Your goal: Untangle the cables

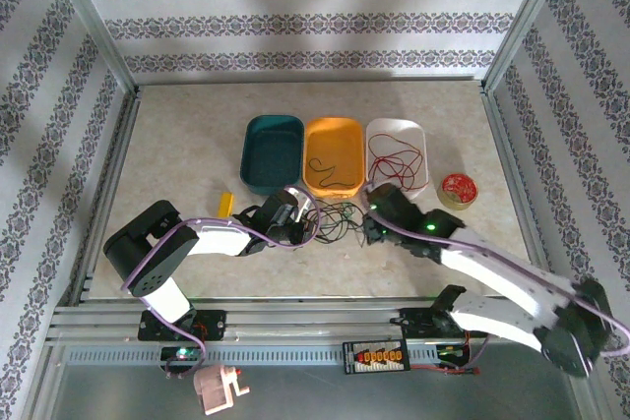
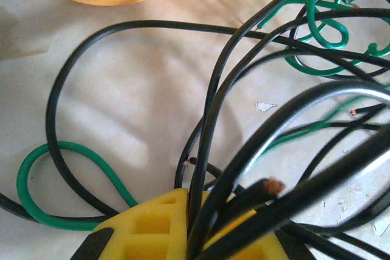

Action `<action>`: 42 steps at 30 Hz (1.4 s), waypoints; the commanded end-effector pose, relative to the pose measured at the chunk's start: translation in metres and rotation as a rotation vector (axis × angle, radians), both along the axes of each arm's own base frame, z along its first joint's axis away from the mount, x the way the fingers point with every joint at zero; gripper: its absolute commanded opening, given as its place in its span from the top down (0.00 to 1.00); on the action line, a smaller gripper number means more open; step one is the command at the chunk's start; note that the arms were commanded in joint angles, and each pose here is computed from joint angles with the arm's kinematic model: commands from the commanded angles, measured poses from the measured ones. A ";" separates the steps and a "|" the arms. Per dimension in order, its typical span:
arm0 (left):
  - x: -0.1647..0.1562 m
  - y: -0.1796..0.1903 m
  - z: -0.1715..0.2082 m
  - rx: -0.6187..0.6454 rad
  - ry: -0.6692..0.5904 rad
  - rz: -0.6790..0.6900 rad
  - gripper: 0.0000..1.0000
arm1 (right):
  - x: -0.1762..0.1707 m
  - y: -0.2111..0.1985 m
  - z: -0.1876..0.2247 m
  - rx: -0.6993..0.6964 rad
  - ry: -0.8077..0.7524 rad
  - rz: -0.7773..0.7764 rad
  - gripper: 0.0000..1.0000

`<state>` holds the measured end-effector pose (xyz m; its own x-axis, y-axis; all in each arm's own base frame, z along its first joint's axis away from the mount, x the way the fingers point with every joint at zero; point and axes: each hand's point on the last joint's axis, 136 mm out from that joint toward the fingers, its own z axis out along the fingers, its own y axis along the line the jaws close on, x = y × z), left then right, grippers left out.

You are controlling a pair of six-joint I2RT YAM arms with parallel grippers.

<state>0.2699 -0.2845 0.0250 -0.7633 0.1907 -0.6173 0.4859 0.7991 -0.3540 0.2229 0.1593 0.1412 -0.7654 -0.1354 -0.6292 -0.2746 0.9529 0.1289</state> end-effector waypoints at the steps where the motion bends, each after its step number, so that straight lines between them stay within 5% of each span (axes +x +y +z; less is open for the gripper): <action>1: -0.009 0.013 -0.024 0.077 0.070 0.011 1.00 | 0.017 -0.038 0.056 0.046 -0.192 -0.162 0.81; 10: -0.012 0.010 -0.028 0.071 0.089 -0.003 0.79 | 0.021 -0.054 0.125 0.150 -0.349 -0.198 0.79; 15: -0.010 0.008 -0.023 0.067 0.075 -0.013 0.79 | 0.010 -0.022 0.052 0.130 -0.058 -0.103 0.66; 23: -0.010 0.007 -0.023 0.069 0.074 -0.022 0.79 | -0.056 0.032 -0.052 0.032 0.335 0.174 0.50; 37: -0.011 0.007 -0.022 0.064 0.069 -0.027 0.79 | -0.065 0.038 -0.102 -0.106 0.438 0.228 0.48; 42: -0.010 0.007 -0.022 0.059 0.068 -0.022 0.79 | -0.065 0.037 -0.105 -0.114 0.448 0.231 0.63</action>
<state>0.2702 -0.2902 0.0262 -0.7635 0.1978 -0.6148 0.4986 0.7856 -0.3665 0.1604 0.1952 0.0392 -0.9024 -0.3669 -0.2261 -0.4088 0.8948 0.1794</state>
